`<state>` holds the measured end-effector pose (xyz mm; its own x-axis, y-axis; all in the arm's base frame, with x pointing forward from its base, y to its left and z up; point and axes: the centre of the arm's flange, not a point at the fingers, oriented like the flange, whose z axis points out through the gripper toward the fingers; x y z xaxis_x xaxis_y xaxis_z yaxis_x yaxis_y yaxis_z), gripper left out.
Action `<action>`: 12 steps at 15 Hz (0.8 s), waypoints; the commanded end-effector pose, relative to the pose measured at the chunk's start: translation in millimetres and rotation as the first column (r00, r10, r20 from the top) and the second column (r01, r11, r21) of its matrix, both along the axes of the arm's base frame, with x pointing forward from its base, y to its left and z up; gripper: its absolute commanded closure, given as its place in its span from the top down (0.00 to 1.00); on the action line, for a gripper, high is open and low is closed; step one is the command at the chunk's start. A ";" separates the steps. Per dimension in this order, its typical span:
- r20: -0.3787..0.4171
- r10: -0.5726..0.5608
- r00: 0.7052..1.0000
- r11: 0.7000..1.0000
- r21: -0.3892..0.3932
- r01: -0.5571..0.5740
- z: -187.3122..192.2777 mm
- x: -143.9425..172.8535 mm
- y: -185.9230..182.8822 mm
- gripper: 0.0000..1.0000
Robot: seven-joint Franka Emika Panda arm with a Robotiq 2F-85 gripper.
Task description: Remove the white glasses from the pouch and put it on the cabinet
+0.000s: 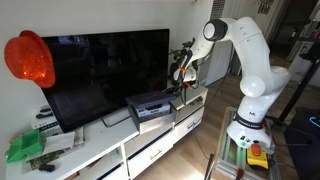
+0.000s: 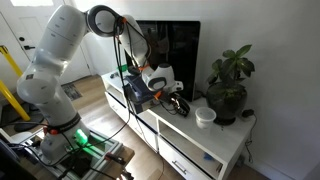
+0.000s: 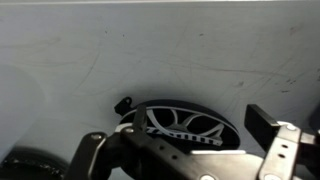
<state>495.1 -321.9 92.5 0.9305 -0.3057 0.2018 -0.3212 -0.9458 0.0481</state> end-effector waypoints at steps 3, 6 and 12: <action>0.104 0.127 0.987 0.992 0.006 -0.128 -28.9 17.6 -1.5 1.00; 0.148 0.195 0.970 0.981 -0.031 -0.193 -36.2 16.4 0.9 1.00; 0.202 0.267 0.942 0.963 -0.081 -0.255 -54.4 7.6 0.9 1.00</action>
<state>504.4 -314.6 50.1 0.9237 -0.0830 0.3741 -0.1095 -0.9927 0.0499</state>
